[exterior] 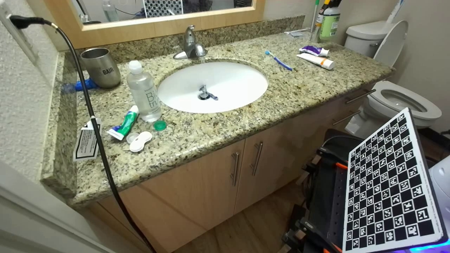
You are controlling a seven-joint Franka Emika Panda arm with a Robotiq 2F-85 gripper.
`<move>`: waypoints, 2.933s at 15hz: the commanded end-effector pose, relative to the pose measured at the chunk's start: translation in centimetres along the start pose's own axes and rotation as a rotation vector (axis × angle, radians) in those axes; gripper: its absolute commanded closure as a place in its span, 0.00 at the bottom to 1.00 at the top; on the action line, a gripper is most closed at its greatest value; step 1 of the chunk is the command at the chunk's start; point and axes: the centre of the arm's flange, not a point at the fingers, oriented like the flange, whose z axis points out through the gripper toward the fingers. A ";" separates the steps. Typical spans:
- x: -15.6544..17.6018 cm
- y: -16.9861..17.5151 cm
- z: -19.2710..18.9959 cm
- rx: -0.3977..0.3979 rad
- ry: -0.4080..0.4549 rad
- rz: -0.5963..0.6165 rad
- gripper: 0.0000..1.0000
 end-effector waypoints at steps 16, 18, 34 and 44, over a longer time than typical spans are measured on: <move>-6.1 2.1 -3.3 0.200 0.378 -0.195 0.92; -5.4 1.4 -2.2 0.153 0.398 -0.182 0.92; -4.1 -0.4 -1.7 0.131 0.269 -0.068 0.92; -4.3 -0.5 0.6 0.086 0.217 -0.056 0.70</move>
